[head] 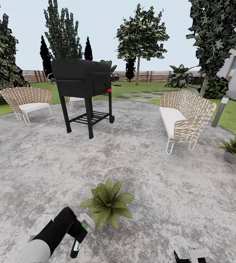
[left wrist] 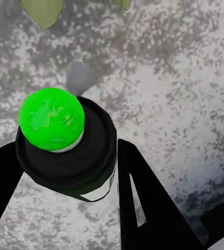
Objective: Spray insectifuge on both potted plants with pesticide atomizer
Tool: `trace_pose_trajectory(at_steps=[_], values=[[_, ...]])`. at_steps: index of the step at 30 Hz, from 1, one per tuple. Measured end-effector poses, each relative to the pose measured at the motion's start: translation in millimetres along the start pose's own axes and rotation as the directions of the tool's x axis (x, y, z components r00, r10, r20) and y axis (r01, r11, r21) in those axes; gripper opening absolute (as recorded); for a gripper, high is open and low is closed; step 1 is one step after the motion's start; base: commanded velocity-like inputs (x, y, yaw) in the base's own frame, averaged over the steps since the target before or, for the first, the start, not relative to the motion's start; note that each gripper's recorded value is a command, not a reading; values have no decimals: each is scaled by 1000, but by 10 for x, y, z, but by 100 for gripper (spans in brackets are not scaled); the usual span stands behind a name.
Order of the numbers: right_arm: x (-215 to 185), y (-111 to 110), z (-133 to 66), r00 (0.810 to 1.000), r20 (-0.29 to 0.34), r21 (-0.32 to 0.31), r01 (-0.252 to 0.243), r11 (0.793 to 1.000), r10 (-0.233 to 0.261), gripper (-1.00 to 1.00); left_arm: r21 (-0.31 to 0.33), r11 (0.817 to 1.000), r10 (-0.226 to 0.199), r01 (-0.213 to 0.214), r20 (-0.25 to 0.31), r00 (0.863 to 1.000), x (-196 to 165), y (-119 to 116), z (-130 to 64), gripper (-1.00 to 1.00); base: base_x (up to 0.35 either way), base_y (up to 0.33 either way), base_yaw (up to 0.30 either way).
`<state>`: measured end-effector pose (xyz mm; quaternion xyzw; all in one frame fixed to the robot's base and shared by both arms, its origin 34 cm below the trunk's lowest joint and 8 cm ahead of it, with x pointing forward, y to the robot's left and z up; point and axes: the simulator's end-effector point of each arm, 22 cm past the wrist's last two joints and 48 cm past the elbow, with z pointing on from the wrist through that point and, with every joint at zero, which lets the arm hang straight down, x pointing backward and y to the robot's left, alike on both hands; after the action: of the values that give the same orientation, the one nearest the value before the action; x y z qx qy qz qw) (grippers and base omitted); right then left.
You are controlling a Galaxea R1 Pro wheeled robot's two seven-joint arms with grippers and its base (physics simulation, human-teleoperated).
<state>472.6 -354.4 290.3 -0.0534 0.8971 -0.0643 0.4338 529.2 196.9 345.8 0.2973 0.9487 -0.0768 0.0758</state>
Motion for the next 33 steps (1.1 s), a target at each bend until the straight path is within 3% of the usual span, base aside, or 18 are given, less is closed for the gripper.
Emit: trace_pose_trajectory(at_steps=[6, 10, 12, 16, 21, 27, 33], values=[[20, 4, 10, 1000, 0, 0, 0, 1000, 0, 100, -10, 999, -33, 33, -30, 999, 16, 9, -27, -100, 0, 0, 0], [21, 5, 10, 1000, 0, 0, 0, 1000, 0, 100, -32, 999, -41, 40, -27, 999, 57, 159, -75, -100, 0, 0, 0], [21, 0, 10, 1000, 0, 1, 0, 1000, 0, 100, -56, 997, -61, 59, -34, 998, 182, 363, -118, -100, 0, 0, 0], [17, -6, 10, 1000, 1, 2, 1, 1000, -1, 100, -47, 993, -109, 110, 13, 994, 82, 427, -192, -100, 0, 0, 0], [17, -10, 11, 1000, 1, 2, 1, 1000, -1, 100, -39, 995, -86, 90, 97, 992, -323, 284, -333, -100, 0, 0, 0], [17, -6, 11, 1000, 1, 2, 1, 1000, -1, 100, -40, 996, -80, 84, 80, 994, -223, 267, -276, -100, 0, 0, 0], [17, -9, 11, 1000, 1, 2, 1, 1000, -1, 100, -74, 992, -95, 99, 53, 994, 21, 536, -295, -100, 0, 0, 0]])
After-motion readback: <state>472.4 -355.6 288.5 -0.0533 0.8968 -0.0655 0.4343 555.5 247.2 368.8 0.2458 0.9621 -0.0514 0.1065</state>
